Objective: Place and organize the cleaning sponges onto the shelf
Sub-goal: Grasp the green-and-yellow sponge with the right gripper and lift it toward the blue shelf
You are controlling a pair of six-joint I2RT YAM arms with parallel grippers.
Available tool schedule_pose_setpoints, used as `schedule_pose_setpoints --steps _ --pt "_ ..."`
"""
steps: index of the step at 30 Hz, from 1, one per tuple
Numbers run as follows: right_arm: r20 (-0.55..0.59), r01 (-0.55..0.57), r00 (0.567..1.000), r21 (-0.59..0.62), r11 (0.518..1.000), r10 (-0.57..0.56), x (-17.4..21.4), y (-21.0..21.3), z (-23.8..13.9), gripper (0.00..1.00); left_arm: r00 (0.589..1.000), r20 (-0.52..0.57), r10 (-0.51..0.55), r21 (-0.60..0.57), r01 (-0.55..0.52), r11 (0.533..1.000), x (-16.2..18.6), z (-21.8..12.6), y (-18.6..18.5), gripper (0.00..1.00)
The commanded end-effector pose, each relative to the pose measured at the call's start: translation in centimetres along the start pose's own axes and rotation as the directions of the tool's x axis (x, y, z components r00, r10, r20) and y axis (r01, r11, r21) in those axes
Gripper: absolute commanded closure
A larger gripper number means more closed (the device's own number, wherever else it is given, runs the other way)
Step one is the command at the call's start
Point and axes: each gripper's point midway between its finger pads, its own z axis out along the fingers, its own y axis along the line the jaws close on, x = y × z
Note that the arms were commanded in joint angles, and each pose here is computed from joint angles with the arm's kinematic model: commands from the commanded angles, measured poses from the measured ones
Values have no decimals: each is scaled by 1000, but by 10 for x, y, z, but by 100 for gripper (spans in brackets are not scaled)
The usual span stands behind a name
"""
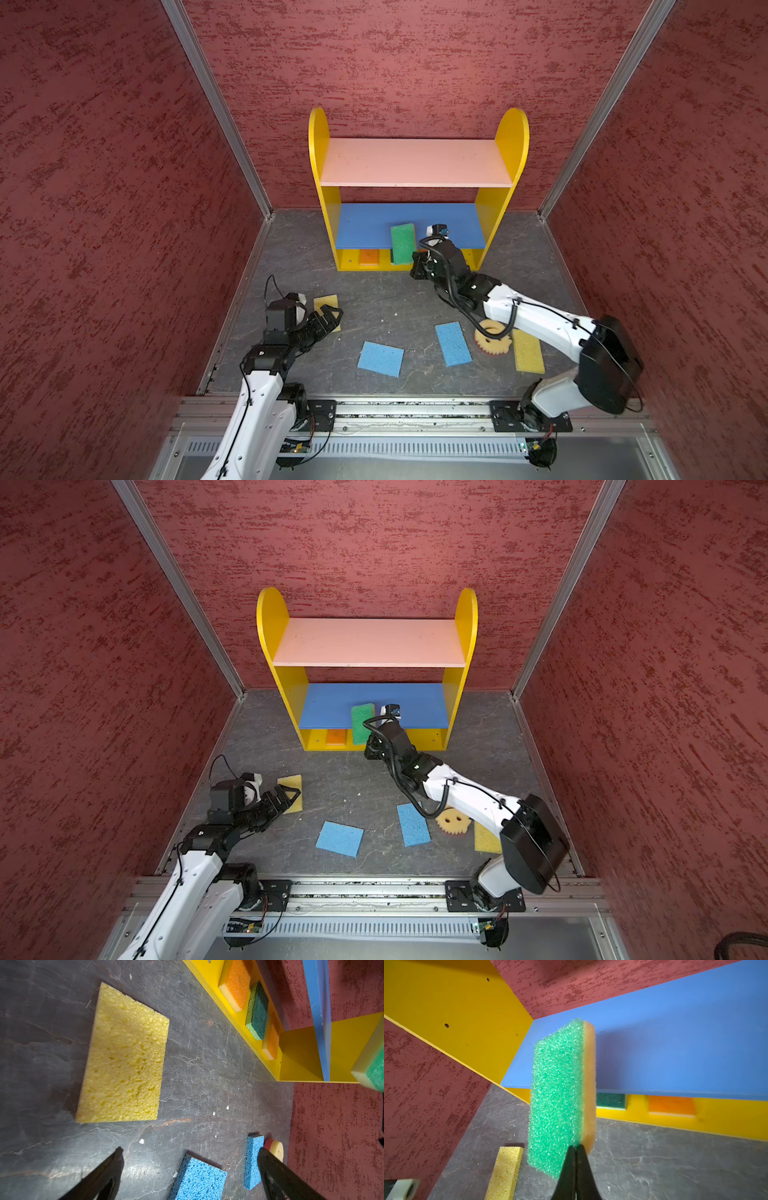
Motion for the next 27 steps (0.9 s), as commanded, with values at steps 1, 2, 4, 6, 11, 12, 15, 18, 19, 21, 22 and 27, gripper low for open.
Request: schedule_pose_setpoints --steps 1,2,4,6,11,12,15,18,19,21,22,27 --pt "-28 10 1000 -73 997 -12 -6 28 28 100 1000 8 20 11 -20 1000 0 0 1 0" --pt "-32 -1 999 -73 997 -2 -6 31 37 100 1000 10 19 11 -19 1000 0 -1 0 1" --pt "-20 -20 1000 -80 997 18 -14 39 53 100 1000 19 19 7 -19 1000 -1 -2 1 0" --pt "-25 -34 999 -83 996 32 -16 43 70 100 1000 22 20 5 -20 1000 -1 -2 2 0" --pt "-58 -85 995 -99 991 79 -19 48 106 100 1000 8 15 -3 -15 1000 -1 1 3 0" --pt "-64 -89 994 -96 991 83 -18 48 112 100 1000 6 13 -5 -13 1000 -1 1 4 0" --pt "-81 -121 990 -94 988 113 -16 48 126 100 1000 7 11 -9 -10 1000 -1 1 5 0" --pt "-91 -157 985 -86 984 149 -14 47 137 100 1000 11 9 -12 -9 1000 -1 1 5 0" --pt "-93 -167 983 -81 983 159 -14 47 139 100 1000 11 8 -12 -7 1000 -1 1 5 0" --pt "-100 -187 979 -76 979 179 -13 46 144 100 1000 12 7 -13 -7 1000 -1 1 6 0" --pt "-101 -195 977 -73 978 187 -13 46 145 100 1000 13 6 -13 -6 1000 -2 1 6 0" --pt "-96 -235 968 -46 971 230 -11 41 147 100 1000 15 5 -16 -4 1000 -2 1 6 0"
